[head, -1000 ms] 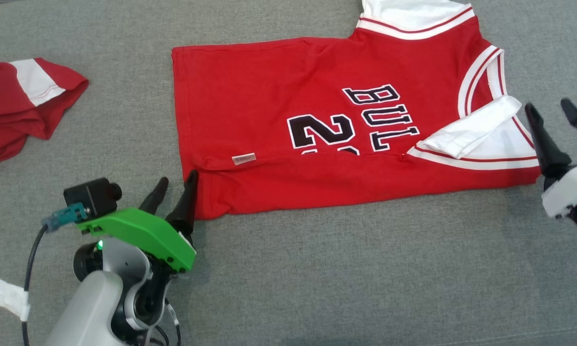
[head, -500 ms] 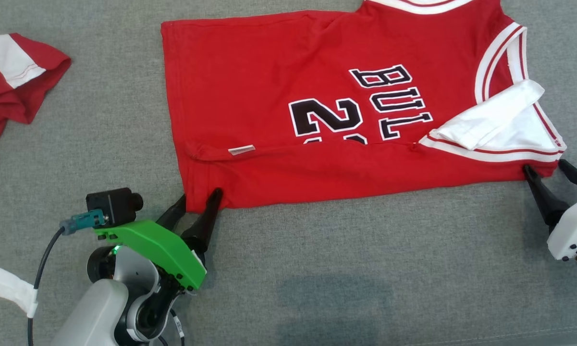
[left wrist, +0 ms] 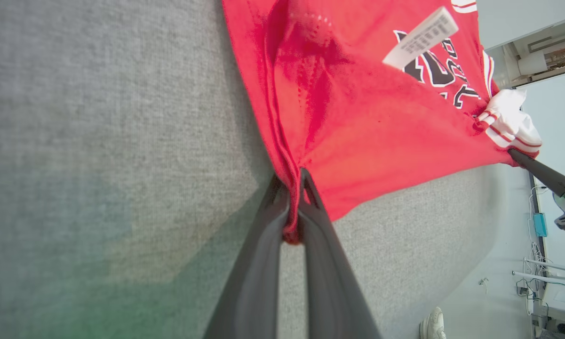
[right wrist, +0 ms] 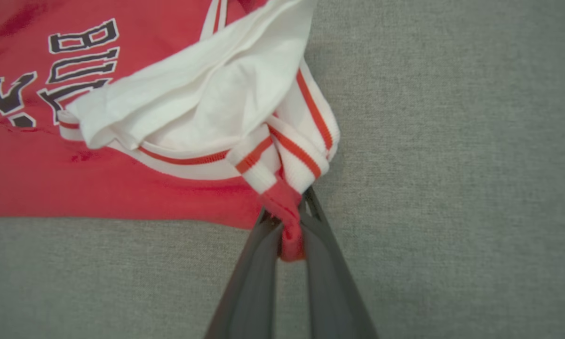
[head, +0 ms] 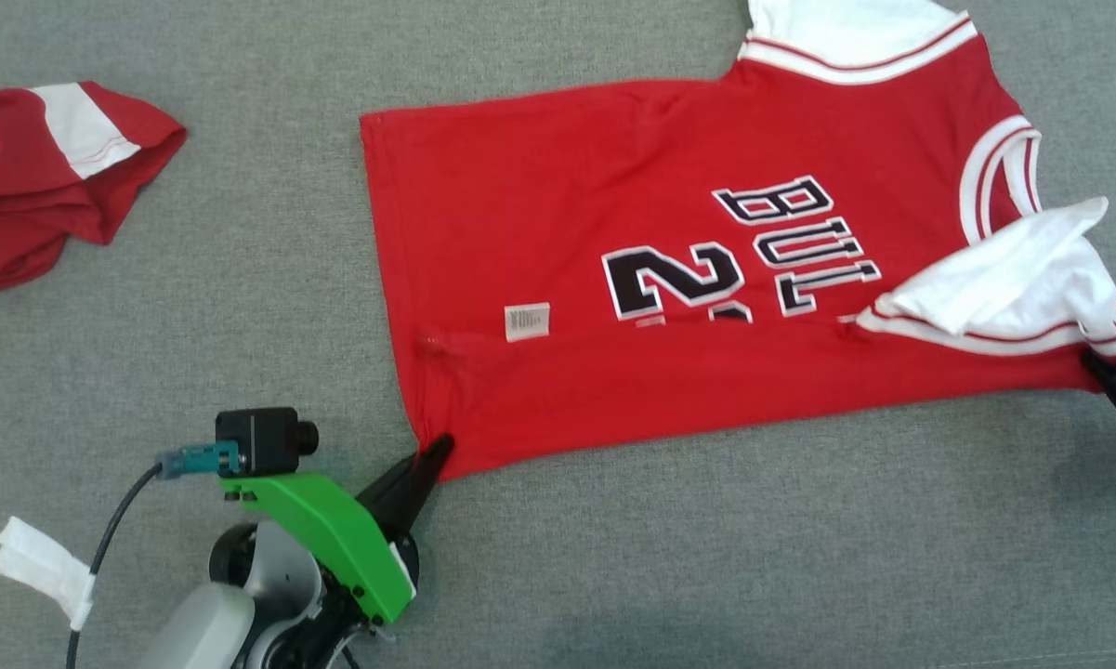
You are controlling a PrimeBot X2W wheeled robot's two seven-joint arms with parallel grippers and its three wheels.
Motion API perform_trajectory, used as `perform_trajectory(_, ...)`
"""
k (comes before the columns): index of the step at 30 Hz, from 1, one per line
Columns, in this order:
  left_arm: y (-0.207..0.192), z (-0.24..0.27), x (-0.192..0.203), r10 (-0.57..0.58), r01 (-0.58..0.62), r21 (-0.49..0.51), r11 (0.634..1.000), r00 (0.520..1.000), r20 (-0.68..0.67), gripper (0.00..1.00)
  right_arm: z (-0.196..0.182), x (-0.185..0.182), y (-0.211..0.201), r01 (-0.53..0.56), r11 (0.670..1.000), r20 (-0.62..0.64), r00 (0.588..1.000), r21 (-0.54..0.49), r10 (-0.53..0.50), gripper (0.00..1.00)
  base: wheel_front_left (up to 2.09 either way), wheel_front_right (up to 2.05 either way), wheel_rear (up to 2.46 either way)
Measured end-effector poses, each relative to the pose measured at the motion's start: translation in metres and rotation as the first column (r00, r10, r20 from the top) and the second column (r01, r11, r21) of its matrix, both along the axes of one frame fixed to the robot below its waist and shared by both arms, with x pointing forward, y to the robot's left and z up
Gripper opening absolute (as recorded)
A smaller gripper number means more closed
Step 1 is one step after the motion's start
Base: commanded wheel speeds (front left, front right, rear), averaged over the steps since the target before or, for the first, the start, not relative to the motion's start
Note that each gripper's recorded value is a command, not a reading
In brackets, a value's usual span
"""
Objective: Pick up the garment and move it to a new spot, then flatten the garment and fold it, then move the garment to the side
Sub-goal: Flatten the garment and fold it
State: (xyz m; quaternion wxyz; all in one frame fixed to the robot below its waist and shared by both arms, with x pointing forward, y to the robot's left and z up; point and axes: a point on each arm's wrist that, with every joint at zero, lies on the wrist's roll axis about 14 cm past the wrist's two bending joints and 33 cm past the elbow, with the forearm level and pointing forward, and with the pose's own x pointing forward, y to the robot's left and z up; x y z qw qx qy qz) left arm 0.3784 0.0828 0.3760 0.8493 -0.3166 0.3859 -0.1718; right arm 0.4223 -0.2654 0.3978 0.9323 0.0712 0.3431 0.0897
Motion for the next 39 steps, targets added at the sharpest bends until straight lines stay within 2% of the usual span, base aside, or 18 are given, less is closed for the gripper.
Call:
perform_trajectory(7,-0.001,0.014,-0.048,-0.069,0.067,-0.037,0.997,0.996,-0.052,0.00,0.003,-0.049,-0.016,0.030,0.999,-0.103,0.994,0.012,-0.029,0.00,0.00,0.00,0.00)
perform_trajectory(8,0.003,0.010,-0.052,-0.062,0.061,-0.021,0.998,0.996,-0.066,0.06,0.001,-0.053,-0.017,0.035,0.999,-0.109,0.993,0.007,-0.034,0.07,0.00,0.00,0.00)
perform_trajectory(9,0.007,0.006,-0.052,-0.048,0.048,0.001,0.999,0.997,-0.067,0.44,-0.004,-0.058,-0.018,0.033,0.999,-0.128,0.991,-0.009,-0.034,0.74,0.00,0.00,0.00)
perform_trajectory(10,0.009,0.005,-0.052,-0.038,0.040,0.024,0.999,0.998,-0.058,1.00,-0.009,-0.065,-0.015,0.021,1.000,-0.156,0.987,-0.018,-0.023,1.00,0.00,0.00,0.00)
perform_trajectory(13,0.011,0.008,-0.050,0.009,-0.008,0.014,1.000,0.999,-0.045,1.00,-0.014,-0.075,-0.007,0.013,1.000,-0.182,0.983,-0.011,-0.014,1.00,0.00,0.00,0.00)
perform_trajectory(16,0.019,0.021,-0.041,0.015,-0.018,0.065,0.998,0.999,0.034,1.00,0.012,-0.059,-0.010,-0.023,0.998,-0.091,0.996,-0.059,0.018,1.00,0.00,0.00,0.00)
perform_trajectory(21,0.034,0.055,0.012,-0.004,-0.034,0.177,0.984,0.978,0.210,1.00,0.073,-0.004,0.002,-0.099,0.987,0.102,0.988,-0.129,0.113,1.00,0.00,0.00,0.00)
perform_trajectory(25,0.026,0.060,0.054,-0.039,-0.012,0.209,0.978,0.970,0.239,1.00,0.099,0.049,0.024,-0.148,0.974,0.193,0.964,-0.172,0.181,1.00,0.00,0.00,0.00)
perform_trajectory(29,0.012,0.052,0.094,-0.076,0.018,0.239,0.971,0.968,0.238,1.00,0.096,0.104,0.042,-0.151,0.969,0.214,0.958,-0.198,0.193,1.00,0.00,0.00,0.00)
perform_trajectory(33,0.007,0.026,0.108,-0.120,0.064,0.284,0.957,0.975,0.186,1.00,0.074,0.149,0.056,-0.133,0.972,0.190,0.967,-0.192,0.170,1.00,0.00,0.00,0.00)
perform_trajectory(39,0.002,0.007,0.112,-0.130,0.085,0.270,0.959,0.980,0.151,1.00,0.031,0.183,0.065,-0.120,0.972,0.114,0.983,-0.204,0.145,1.00,0.00,0.00,0.00)
